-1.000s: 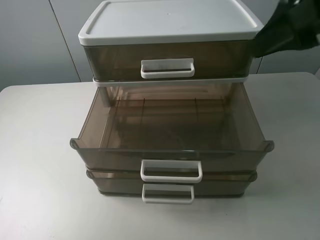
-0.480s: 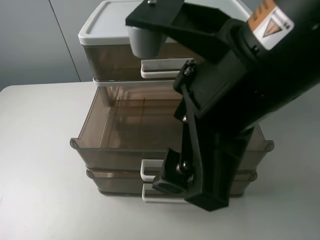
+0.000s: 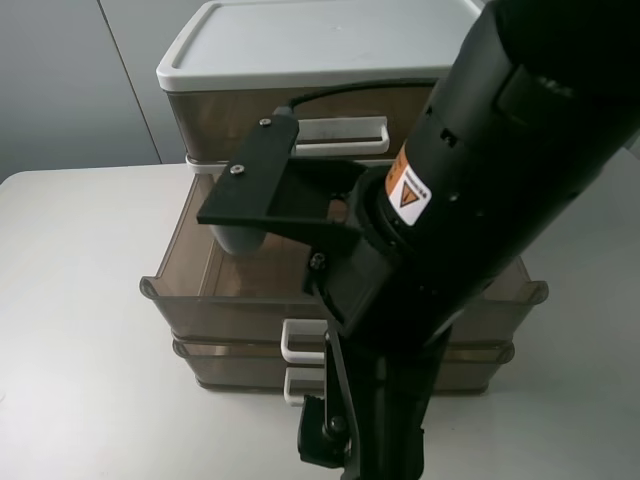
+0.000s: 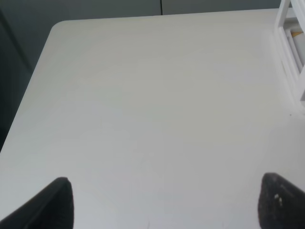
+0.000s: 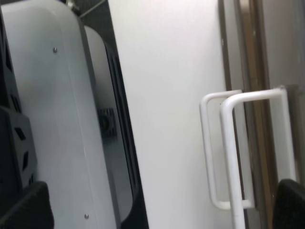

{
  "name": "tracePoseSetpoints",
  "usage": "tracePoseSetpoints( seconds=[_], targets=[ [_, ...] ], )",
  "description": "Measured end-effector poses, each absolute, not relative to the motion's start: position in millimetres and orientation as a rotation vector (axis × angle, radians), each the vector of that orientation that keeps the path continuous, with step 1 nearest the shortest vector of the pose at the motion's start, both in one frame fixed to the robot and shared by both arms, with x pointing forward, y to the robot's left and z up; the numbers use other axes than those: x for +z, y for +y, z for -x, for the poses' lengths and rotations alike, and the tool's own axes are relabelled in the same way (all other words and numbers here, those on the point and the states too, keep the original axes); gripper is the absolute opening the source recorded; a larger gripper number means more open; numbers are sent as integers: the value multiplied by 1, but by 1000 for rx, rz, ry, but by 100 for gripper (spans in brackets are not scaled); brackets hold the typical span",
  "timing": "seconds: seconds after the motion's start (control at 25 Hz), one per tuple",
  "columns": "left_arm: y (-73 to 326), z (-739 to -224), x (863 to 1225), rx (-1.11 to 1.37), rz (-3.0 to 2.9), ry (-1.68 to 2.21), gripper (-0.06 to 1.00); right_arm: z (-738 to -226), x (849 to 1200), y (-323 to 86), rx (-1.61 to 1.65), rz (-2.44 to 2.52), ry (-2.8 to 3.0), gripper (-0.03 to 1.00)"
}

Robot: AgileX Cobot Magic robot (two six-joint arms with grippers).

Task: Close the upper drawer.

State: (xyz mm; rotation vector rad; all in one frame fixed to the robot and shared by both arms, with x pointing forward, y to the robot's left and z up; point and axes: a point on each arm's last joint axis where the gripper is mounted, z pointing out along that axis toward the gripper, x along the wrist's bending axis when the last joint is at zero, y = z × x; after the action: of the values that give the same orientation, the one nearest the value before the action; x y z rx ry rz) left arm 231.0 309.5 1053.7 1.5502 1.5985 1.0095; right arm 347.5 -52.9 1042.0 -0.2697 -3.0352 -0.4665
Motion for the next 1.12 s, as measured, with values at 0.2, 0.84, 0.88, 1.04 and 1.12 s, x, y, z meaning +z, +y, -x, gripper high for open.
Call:
tracePoseSetpoints(
  seconds=[0.2,0.84,0.88,1.04,1.12],
  targets=[
    [310,-231,1054,1010,-1550,1598,74,-350,1028,-47,-385,199,-3033,70],
    [310,-231,1054,1008,-1548,1600,74,-359,1020,-47,-360,54,-3133,70],
    [310,-231,1054,1008,-1548,1600,74,-359,1020,-46,-362,49,-3136,70],
    [310,-231,1054,1008,-1548,1600,74,-359,1019,-46,-366,28,-3141,70],
    [310,-231,1054,1008,-1548,1600,74,-359,1016,-48,-356,17,-3146,70]
  ],
)
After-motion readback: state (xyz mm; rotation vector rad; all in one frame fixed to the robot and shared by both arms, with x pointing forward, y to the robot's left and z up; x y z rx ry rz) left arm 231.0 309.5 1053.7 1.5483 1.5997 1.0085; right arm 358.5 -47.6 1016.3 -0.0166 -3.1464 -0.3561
